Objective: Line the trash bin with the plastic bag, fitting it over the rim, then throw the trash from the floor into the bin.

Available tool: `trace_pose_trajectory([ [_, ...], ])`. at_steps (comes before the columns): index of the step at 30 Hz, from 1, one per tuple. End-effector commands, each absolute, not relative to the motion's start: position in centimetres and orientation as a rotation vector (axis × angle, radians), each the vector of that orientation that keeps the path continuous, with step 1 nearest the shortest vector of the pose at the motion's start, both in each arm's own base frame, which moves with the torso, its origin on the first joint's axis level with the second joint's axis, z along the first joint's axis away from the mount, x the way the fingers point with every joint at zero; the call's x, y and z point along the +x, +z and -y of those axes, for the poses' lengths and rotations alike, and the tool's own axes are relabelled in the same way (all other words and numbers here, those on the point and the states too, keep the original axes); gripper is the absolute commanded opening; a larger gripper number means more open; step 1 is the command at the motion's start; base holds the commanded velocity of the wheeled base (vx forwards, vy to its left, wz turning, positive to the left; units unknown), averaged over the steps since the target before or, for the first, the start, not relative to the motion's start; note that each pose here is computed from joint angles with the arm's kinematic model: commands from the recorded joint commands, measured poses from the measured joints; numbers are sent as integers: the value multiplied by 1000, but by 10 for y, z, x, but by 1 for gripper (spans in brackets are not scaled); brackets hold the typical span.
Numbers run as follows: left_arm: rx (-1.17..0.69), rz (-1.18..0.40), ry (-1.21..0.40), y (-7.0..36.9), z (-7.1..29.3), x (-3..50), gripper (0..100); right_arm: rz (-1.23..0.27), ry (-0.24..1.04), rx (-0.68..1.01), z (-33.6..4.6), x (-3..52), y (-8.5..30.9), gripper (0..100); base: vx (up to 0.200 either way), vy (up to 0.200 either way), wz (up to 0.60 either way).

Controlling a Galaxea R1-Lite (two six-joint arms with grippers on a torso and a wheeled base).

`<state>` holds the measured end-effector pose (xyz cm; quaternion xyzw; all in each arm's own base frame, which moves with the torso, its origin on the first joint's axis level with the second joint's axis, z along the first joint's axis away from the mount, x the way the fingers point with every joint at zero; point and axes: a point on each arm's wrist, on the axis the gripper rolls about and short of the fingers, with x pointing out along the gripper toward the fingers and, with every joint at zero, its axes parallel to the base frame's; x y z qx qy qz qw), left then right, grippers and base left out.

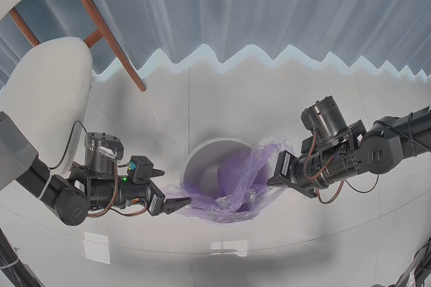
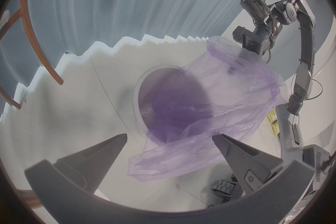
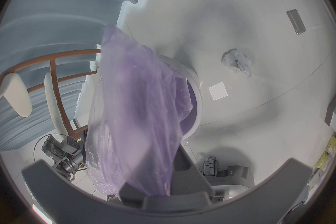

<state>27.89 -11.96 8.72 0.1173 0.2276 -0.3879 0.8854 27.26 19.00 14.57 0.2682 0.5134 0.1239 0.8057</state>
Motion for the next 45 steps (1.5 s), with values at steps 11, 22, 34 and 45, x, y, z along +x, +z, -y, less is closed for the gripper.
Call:
trace_pose_trajectory([
  [11,257,-500,-872,77,134,274,100,-1106,267,572,-192,273,144,0,0,0,0],
  [22,254,-517,-872,75,133,271,0,-1109,263,575,-191,272,143,0,0,0,0],
  [34,243,-482,-841,91,122,256,0,-1067,270,599,-182,269,159,0,0,0,0],
  [45,219,-441,-793,110,115,237,0,-1078,400,578,-171,265,170,0,0,0,0],
])
